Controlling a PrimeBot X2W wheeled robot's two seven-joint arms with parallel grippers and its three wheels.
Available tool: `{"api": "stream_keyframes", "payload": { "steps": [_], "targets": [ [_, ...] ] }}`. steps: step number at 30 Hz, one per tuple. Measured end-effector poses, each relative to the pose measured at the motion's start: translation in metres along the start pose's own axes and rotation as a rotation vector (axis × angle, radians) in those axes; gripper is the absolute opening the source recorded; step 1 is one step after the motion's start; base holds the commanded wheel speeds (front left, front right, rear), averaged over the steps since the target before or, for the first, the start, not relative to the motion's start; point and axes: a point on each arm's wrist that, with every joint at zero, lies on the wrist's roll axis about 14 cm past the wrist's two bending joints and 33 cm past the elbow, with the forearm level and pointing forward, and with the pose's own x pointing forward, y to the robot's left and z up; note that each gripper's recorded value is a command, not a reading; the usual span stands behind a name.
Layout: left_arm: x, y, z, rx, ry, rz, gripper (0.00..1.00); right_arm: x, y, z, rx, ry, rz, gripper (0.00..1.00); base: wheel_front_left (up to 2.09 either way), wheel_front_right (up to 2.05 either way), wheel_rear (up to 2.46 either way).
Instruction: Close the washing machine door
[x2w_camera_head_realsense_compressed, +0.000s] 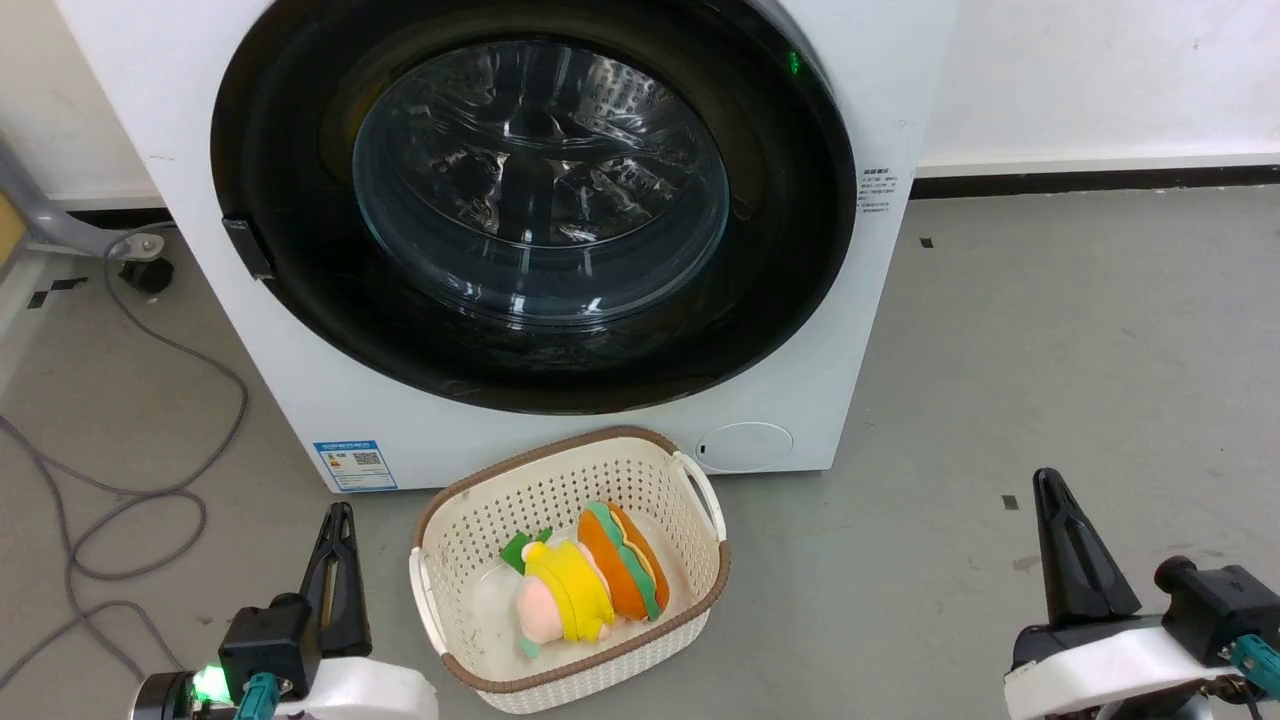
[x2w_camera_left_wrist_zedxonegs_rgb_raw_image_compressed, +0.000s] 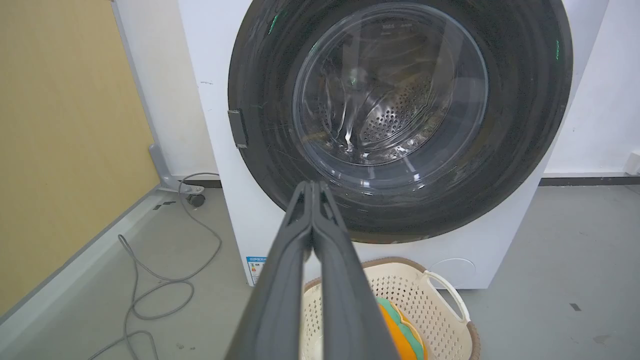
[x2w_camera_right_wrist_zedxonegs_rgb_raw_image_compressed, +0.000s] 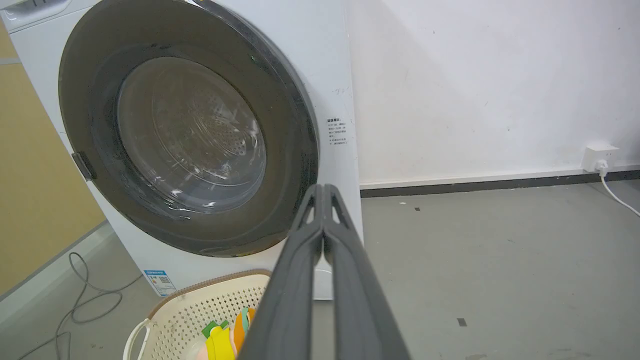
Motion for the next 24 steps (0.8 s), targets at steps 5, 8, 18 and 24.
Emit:
{"api": "stream_keyframes", "payload": {
  "steps": [5,8,18,24],
  "targets": [
    [0.0,0.001,0.0,0.0,0.007,0.001,0.0,0.001,0.002,0.0,-0.008,0.007,0.008,0.0,0.0,0.0,0.0],
    [-0.001,0.001,-0.001,0.0,0.013,0.001,0.0,0.002,0.004,-0.001,-0.017,0.012,0.013,0.0,0.0,0.0,0.0],
    [-0.001,0.002,-0.001,-0.001,0.024,0.0,0.0,0.004,0.008,-0.002,-0.031,0.027,0.029,0.0,0.0,0.0,0.0],
    [-0.002,0.002,-0.001,0.0,0.031,-0.006,0.0,0.005,0.011,-0.003,-0.037,0.037,0.038,0.0,0.0,0.0,0.0]
  ]
}}
